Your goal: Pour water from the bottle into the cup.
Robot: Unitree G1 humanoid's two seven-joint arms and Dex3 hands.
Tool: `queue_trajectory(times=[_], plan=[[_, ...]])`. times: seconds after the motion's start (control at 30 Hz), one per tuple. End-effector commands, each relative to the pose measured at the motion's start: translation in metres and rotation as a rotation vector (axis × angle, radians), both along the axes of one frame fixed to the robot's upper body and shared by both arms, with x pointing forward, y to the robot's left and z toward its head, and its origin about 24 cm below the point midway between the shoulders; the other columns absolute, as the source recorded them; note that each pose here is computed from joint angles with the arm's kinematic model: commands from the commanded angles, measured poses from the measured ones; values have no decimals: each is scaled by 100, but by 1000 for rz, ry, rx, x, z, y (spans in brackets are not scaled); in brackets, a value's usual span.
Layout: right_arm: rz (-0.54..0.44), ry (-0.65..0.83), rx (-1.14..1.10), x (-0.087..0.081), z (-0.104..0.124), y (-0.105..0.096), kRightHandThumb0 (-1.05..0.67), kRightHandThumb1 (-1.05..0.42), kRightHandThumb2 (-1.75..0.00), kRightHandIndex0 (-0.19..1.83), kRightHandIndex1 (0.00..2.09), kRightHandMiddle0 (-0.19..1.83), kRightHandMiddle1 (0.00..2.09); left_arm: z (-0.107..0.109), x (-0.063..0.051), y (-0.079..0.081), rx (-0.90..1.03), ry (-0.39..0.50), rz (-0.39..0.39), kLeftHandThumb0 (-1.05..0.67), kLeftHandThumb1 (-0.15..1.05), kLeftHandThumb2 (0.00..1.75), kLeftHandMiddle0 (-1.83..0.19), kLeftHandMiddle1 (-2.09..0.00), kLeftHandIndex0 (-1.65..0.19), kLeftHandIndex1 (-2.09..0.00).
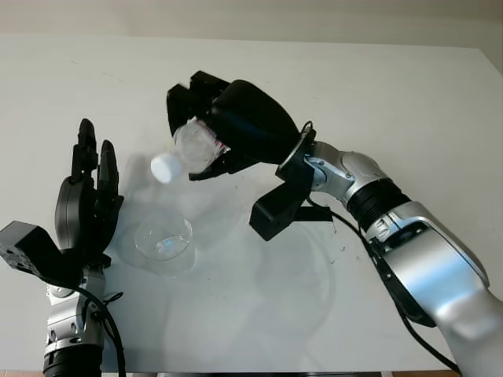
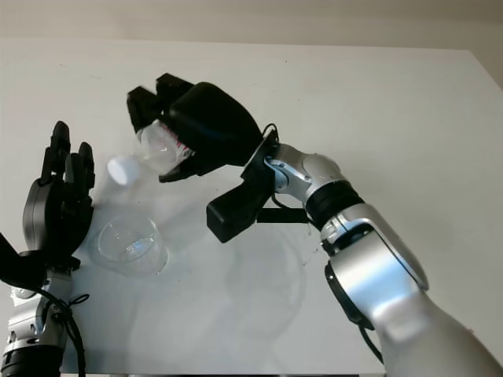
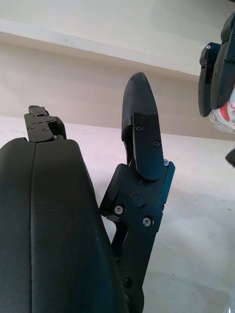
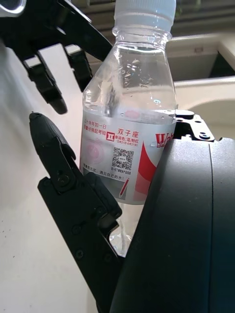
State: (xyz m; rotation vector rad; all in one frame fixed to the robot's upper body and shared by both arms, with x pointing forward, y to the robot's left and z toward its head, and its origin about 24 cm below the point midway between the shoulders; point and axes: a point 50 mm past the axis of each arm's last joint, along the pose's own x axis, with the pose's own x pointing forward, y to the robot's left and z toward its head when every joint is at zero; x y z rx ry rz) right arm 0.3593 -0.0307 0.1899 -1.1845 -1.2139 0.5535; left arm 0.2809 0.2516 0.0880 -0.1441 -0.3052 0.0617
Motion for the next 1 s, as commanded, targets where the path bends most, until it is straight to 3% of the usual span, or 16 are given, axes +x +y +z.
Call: queue_trajectory(times=[0.0,0.17,0.47,0.6,0.73,0.8,0.87,0.97], plan=[[23,-90,-20,-1,12,3,-49,-105,-19,117,209,93,209,-4,0,-3,-6,13,-1,-74,105,45,12,-6,12,-6],[68,-187,-56,-5,7,6,-51,-105,-29,120,209,88,209,-4,0,-5,-9,12,-6,-75,105,45,13,-5,13,-5],[133,-273,-52,-9,6,5,-50,-105,-26,129,209,92,209,-6,2,-8,-9,1,-5,-74,105,47,14,-5,14,-5],[165,-333,-68,-12,6,5,-51,-105,-13,126,209,80,209,-7,2,-7,-19,0,-4,-74,105,48,15,-5,14,-5],[200,-379,-55,-14,5,6,-50,-105,-18,126,209,75,209,-6,2,-7,-19,2,-2,-74,105,47,16,-5,15,-5],[219,-406,-65,-15,5,6,-48,-105,-16,126,209,54,209,-6,2,-7,-22,0,-2,-75,105,47,16,-5,15,-5],[238,-427,-78,-17,5,6,-48,-105,-12,123,209,41,197,-6,2,-7,-23,-1,-3,-75,105,47,16,-5,15,-5],[251,-491,-120,-17,4,7,-48,-100,-6,117,209,42,159,-6,2,-7,-22,-3,-3,-75,105,47,17,-5,16,-5]])
